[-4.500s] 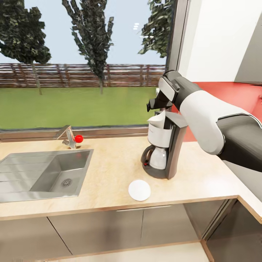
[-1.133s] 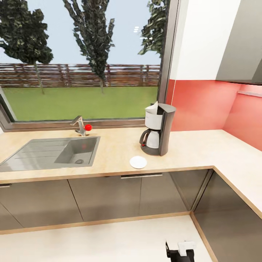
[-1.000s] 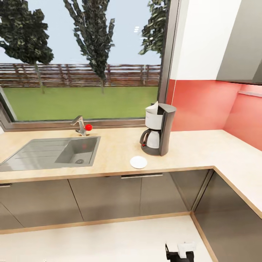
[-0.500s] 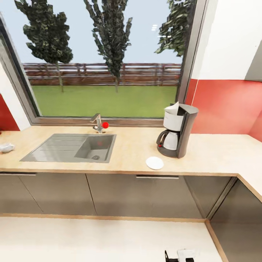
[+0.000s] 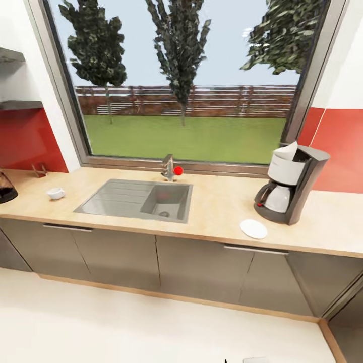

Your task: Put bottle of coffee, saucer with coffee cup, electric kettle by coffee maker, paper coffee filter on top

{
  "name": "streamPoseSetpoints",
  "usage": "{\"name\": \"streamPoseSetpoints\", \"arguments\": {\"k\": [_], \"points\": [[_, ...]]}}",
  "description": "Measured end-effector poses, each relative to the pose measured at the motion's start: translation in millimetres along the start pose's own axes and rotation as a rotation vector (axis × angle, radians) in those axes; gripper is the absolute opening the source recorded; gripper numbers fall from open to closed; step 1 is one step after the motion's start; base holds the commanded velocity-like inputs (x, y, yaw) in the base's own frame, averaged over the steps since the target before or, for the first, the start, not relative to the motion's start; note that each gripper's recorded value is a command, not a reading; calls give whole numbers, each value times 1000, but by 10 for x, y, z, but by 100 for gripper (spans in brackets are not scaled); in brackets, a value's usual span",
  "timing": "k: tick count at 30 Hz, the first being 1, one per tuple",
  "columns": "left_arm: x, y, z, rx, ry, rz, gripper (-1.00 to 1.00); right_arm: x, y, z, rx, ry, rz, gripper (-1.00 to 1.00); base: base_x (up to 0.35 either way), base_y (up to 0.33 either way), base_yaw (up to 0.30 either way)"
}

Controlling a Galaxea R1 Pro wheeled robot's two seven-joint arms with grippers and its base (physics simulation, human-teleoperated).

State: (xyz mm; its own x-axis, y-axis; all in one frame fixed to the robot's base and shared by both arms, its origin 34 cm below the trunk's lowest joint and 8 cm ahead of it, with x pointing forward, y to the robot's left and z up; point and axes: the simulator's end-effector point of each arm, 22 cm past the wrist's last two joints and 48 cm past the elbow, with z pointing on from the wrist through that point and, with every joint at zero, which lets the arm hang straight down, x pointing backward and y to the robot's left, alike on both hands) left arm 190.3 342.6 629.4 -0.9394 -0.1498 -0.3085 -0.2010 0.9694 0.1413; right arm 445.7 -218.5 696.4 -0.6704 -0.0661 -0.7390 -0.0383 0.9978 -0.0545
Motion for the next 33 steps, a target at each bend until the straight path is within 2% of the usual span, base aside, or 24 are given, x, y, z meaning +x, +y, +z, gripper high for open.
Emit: {"name": "streamPoseSetpoints", "arguments": {"k": [3, 5, 6, 8, 9, 11, 14, 20, 33], "points": [[-23, -2, -3, 0, -14, -2, 100, 66, -8, -16, 1, 20, -3, 100, 83, 304, 7], [-22, -7, -3, 1, -14, -2, 100, 259, -12, -31, 3, 106, -13, 100, 84, 304, 1], [-22, -8, -3, 1, -14, -2, 100, 438, -18, -57, 5, 188, -22, 100, 84, 304, 0], [-25, -9, -3, 1, -14, -2, 100, 1016, -41, -251, 6, 473, -56, 100, 84, 304, 0], [-28, -10, -2, 1, -15, -2, 100, 1189, -51, -349, 6, 575, -70, 100, 84, 304, 0], [-30, -10, -2, 1, -16, -2, 100, 1282, -56, -414, 5, 635, -79, 100, 84, 306, 0], [-32, -6, -2, 0, -16, -2, 100, 1286, -49, -418, 4, 642, -80, 100, 84, 320, 0], [-35, 4, -1, 0, -17, 0, 100, 1122, -31, -308, 3, 549, -68, 100, 113, 332, 0], [-34, -1, -1, 0, -17, -1, 100, 1101, -35, -294, 4, 537, -66, 100, 101, 334, 172]]}}
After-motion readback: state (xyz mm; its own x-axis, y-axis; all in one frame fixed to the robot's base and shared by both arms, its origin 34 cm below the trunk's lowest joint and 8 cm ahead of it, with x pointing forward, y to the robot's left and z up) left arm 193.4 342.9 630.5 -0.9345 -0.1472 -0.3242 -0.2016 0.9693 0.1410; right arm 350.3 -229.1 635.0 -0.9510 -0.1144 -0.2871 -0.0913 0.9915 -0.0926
